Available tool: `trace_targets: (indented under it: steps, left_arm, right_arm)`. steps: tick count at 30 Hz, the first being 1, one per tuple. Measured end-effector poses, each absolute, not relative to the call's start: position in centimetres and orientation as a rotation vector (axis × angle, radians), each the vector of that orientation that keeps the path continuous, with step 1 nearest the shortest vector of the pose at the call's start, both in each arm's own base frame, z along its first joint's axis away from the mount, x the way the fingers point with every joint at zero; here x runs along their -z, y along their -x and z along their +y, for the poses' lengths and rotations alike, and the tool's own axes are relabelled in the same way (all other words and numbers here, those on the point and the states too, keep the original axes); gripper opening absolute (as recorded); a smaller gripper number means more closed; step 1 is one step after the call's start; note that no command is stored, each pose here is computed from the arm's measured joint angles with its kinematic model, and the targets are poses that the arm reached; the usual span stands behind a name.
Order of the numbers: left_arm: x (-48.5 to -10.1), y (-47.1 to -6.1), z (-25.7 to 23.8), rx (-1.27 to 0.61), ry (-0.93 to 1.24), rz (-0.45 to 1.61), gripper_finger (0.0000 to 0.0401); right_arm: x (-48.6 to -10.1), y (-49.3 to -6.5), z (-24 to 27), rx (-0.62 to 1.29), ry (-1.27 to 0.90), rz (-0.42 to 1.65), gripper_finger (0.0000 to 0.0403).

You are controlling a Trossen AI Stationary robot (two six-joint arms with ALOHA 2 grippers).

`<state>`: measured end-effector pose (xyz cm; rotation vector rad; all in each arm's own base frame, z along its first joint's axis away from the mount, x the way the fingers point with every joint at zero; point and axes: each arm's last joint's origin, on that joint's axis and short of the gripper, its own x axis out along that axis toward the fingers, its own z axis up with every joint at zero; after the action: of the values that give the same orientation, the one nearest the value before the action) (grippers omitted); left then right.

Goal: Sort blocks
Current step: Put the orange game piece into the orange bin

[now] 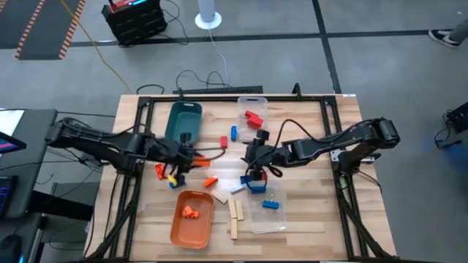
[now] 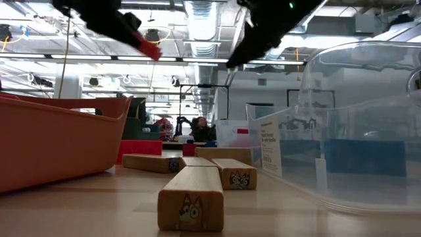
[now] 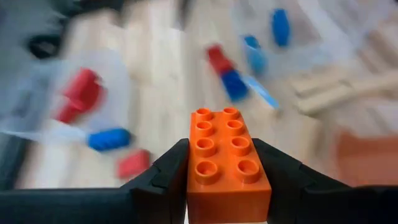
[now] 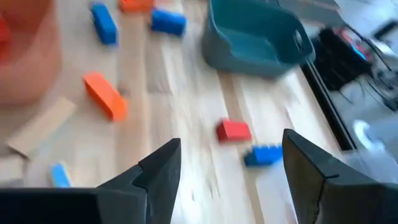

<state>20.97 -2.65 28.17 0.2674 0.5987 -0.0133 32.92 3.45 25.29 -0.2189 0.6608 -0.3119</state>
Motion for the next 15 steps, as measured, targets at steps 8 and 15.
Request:
trace_targets:
  steps: [8,15]
  left_arm:
    - [-26.8,-20.1,-6.8,0.331,-0.112,0.720,0.0141]
    - [-24.5,-20.6,-9.9,0.392,-0.082,0.862,0.0141]
  right_arm:
    - [-23.6,-32.1,3.2,0.429,0.222,0.687,0.0226]
    - [-23.6,-32.2,2.6,0.442,0.227,0.680,0.0223]
